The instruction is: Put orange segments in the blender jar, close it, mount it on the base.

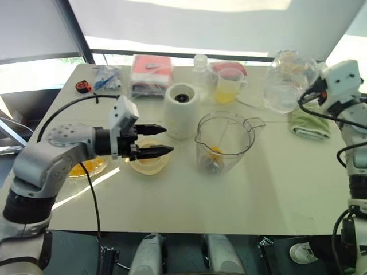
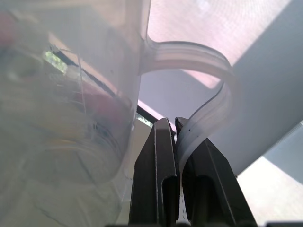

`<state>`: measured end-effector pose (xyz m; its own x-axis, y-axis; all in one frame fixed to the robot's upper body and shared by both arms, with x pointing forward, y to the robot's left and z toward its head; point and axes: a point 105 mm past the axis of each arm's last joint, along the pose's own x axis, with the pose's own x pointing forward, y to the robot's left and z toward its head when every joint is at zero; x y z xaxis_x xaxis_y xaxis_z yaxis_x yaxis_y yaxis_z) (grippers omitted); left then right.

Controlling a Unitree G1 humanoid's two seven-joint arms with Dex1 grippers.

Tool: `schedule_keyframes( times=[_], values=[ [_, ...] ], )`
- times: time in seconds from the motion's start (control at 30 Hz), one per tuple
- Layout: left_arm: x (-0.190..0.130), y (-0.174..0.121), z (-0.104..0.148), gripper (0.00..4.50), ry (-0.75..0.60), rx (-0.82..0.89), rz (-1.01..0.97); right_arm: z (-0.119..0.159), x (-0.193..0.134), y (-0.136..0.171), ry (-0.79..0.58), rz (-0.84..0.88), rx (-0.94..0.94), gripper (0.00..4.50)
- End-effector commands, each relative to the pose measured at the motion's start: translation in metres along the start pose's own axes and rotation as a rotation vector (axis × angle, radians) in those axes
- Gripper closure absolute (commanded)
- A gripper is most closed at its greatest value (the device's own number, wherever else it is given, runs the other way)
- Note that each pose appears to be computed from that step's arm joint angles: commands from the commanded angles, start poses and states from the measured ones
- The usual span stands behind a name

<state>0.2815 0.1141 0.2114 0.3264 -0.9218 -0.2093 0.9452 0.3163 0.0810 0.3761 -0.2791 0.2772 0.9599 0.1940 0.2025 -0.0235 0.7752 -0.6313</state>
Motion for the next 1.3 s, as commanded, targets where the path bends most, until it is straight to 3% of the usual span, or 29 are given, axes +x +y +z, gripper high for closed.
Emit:
schedule_keyframes(
  times=[0.03, 0.13, 0.27, 0.5, 1.3],
  values=[
    [0.001, -0.003, 0.008, 1.20, -0.026, 0.045, -0.009, 0.049, 0.003, 0.003, -0.119, 0.069, -0.094, 4.43],
    [0.002, -0.005, 0.008, 1.20, -0.033, 0.042, -0.005, 0.074, 0.004, 0.026, -0.187, 0.184, -0.211, 4.43],
    [0.003, -0.006, 0.007, 1.20, -0.035, 0.039, 0.002, 0.084, 0.003, 0.040, -0.224, 0.253, -0.347, 4.43],
    [0.004, -0.006, 0.006, 1.20, -0.044, 0.037, 0.020, 0.098, 0.002, 0.040, -0.294, 0.250, -0.554, 4.43],
    [0.003, -0.005, 0.010, 1.20, -0.049, 0.040, -0.008, 0.110, 0.003, 0.037, -0.388, 0.193, -0.791, 4.43]
  ],
)
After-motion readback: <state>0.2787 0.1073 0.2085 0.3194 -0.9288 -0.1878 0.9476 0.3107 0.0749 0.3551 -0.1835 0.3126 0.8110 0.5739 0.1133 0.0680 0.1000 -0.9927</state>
